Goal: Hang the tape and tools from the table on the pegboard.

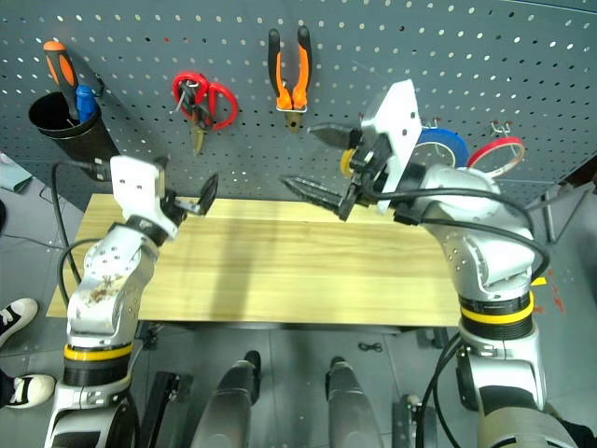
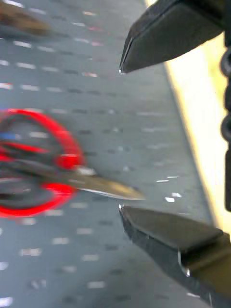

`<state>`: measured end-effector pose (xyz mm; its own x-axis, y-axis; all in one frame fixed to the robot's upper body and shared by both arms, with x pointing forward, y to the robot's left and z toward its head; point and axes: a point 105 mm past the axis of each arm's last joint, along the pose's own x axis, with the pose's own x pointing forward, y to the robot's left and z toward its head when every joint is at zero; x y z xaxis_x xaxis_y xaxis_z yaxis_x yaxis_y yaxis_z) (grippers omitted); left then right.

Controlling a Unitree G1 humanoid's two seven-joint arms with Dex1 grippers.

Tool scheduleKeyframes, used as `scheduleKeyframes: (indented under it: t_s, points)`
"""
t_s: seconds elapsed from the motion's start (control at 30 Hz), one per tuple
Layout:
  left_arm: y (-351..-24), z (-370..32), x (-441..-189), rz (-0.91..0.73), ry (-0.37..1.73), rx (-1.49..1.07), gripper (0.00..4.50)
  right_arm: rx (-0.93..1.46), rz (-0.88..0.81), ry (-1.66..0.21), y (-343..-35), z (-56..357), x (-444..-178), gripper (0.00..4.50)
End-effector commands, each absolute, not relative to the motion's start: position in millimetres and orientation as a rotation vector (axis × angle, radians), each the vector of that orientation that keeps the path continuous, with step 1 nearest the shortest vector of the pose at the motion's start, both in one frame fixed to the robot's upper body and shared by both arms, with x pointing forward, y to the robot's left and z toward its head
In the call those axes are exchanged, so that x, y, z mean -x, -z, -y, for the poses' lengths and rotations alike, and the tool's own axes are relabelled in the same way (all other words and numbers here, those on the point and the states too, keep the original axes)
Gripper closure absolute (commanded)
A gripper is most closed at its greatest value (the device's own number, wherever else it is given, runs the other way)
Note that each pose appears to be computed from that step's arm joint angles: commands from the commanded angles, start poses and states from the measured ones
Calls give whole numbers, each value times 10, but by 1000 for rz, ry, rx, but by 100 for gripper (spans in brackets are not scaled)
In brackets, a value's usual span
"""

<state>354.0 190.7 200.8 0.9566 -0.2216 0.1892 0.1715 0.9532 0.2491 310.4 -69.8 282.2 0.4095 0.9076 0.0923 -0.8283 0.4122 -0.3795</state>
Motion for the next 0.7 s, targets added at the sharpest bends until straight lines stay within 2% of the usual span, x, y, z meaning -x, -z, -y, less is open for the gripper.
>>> scheduleKeyframes:
  t_s: [0.03, 0.2, 0.33, 0.5, 0.7]
  points:
    - [-1871, -2167, -3424, 180, 145, -277, 5, 327, 313, -1158, -2704, 530, -3052, 0]
    - [-1558, -2536, -3424, 35, 78, -277, 5, 343, 270, -1233, -2503, 276, -3038, 0]
    - [-1230, -2891, -3497, -178, 72, -301, 5, 385, 224, -1307, -2395, -70, -3009, 0]
    - [-1235, -3135, -3723, -223, 51, -297, 5, 347, 263, -1319, -2538, -391, -3000, 0]
    - [-1205, -3481, -3907, -276, -90, -290, 5, 332, 259, -1304, -2518, -407, -2992, 0]
